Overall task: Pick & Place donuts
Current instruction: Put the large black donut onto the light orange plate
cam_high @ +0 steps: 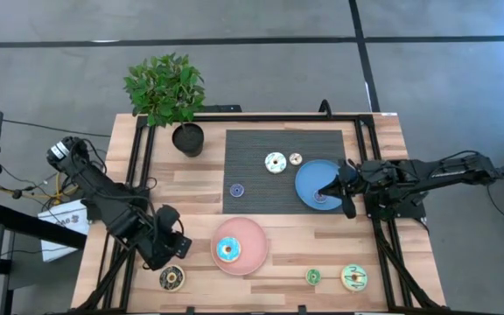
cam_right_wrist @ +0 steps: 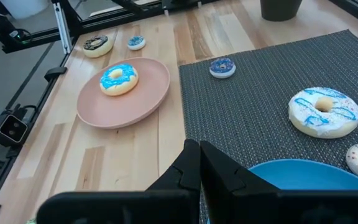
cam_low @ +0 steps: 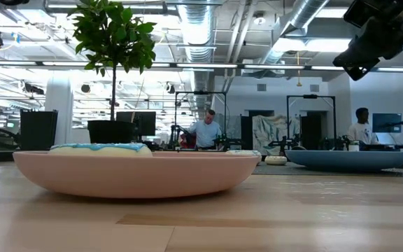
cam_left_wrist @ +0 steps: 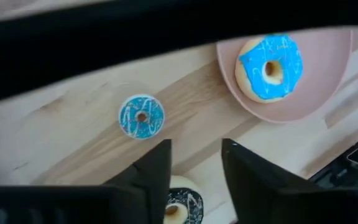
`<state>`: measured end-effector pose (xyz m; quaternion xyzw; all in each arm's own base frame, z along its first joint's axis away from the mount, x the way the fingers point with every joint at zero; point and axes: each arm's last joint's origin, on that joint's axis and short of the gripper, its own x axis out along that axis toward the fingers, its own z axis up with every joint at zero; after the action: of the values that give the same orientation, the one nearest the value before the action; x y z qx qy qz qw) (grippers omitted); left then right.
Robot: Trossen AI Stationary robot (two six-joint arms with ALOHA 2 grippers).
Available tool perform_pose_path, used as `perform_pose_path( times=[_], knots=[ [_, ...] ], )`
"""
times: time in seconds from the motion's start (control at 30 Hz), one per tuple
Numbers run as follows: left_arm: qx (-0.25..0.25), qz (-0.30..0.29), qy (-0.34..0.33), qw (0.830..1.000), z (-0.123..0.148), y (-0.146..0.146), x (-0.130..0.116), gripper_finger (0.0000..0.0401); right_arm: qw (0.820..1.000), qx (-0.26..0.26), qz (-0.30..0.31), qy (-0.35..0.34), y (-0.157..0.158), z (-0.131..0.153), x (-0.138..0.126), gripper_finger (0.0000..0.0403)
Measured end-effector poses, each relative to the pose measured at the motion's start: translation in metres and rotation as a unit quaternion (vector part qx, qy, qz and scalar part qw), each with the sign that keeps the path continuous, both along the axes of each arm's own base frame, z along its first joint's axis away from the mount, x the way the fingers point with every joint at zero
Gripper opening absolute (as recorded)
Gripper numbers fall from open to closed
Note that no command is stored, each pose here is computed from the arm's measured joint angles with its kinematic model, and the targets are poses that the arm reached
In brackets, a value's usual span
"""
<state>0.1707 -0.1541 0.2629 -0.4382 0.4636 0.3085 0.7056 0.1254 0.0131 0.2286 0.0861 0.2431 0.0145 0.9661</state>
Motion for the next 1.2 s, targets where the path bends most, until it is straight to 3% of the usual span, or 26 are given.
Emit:
perform_pose_path(
  times=[0.2, 0.33, 0.63, 0.93, 1.2],
  knots=[
    [0.008, -0.01, 0.034, 0.999, -0.019, 0.004, -0.005, 0.019, 1.0, 0.0, 0.0, 0.0, 0.0, 0.0, 0.0, 0.0],
    [-0.024, -0.008, 0.085, 0.996, -0.038, 0.005, -0.011, 0.02, 1.0, -0.001, 0.001, 0.0, 0.0, 0.0, 0.0, 0.0],
    [-0.088, -0.055, 0.053, 0.993, -0.048, -0.005, -0.005, 0.0198, 1.0, -0.002, 0.001, 0.0, 0.0, 0.0, 0.0, 0.0],
    [-0.093, -0.091, 0.056, 0.99, -0.048, -0.013, -0.012, 0.018, 1.0, -0.001, 0.001, 0.0, 0.0, 0.0, 0.0, 0.0],
    [-0.124, -0.044, 0.003, 0.991, -0.044, -0.024, -0.011, 0.0162, 1.0, -0.001, 0.0, 0.0, 0.0, 0.0, 0.0, 0.0]
  ],
)
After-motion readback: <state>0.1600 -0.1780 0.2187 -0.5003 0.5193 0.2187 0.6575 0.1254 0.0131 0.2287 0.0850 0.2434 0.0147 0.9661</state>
